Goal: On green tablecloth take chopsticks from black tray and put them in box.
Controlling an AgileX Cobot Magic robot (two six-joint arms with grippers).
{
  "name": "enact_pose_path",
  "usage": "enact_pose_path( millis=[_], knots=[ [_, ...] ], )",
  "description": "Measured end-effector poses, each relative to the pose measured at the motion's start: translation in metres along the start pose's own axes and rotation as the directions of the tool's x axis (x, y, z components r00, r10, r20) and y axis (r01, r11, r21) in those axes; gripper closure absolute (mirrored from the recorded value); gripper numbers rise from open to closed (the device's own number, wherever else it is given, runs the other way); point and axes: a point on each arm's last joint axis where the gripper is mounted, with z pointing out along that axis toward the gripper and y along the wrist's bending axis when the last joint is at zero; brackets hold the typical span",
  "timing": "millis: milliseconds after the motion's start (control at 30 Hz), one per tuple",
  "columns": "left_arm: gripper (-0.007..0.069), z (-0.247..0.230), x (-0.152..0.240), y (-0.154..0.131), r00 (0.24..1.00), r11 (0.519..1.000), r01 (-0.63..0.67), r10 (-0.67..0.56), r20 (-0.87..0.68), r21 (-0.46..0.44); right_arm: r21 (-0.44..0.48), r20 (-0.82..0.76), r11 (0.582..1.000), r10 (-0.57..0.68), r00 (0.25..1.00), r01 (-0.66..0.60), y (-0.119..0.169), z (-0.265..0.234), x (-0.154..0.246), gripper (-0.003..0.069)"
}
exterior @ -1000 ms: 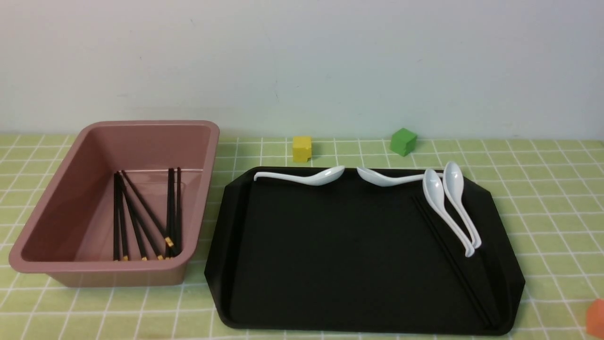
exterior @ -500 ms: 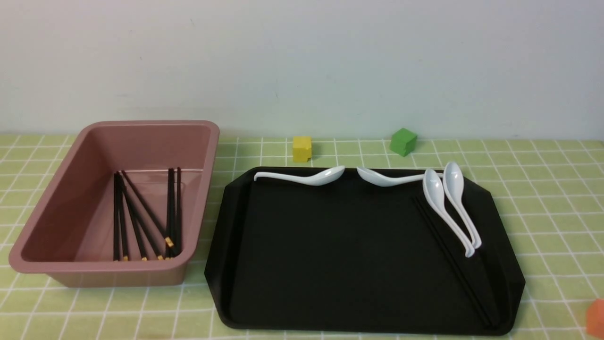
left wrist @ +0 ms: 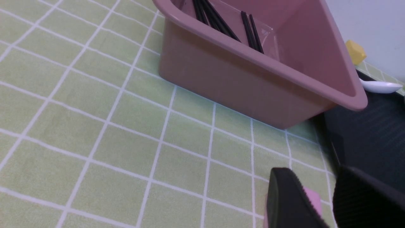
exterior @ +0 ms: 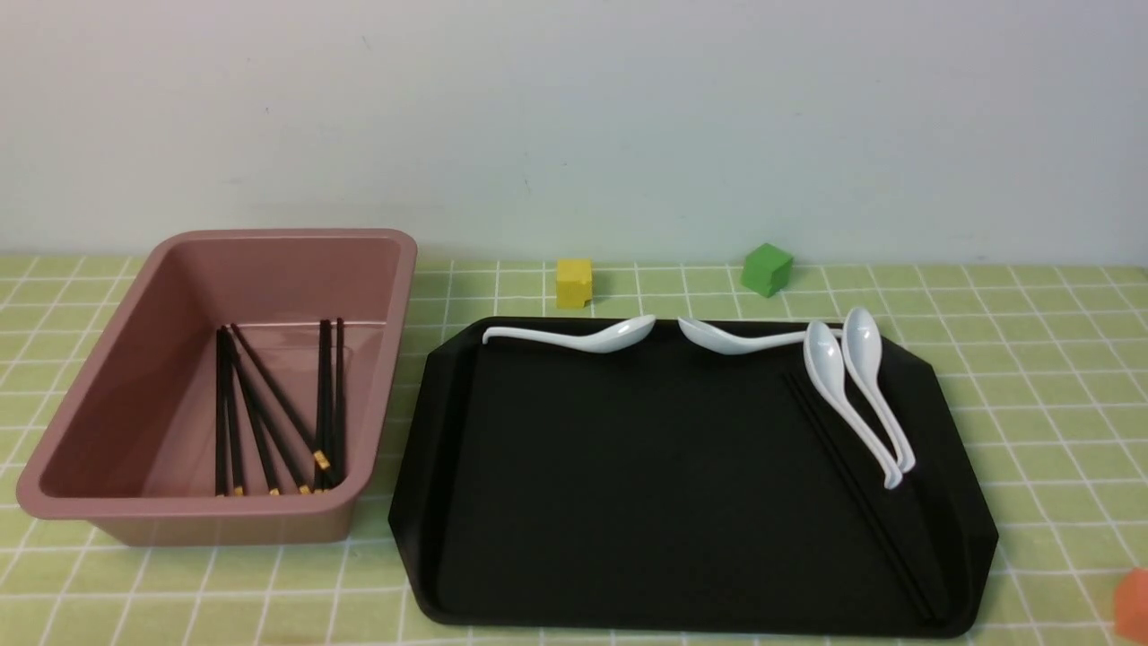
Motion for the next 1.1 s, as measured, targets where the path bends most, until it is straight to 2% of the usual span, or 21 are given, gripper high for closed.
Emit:
enact_pose_path(
  millis=[1100],
  knots=[
    [0.0386, 0.0000, 0.0000, 0.0000, 1.000, 1.000, 0.000, 0.000, 0.000, 0.000, 0.000, 0.000, 1.000, -0.001, 1.000, 0.001, 0.0000, -0.0001, -0.0002, 0.0527]
  ],
)
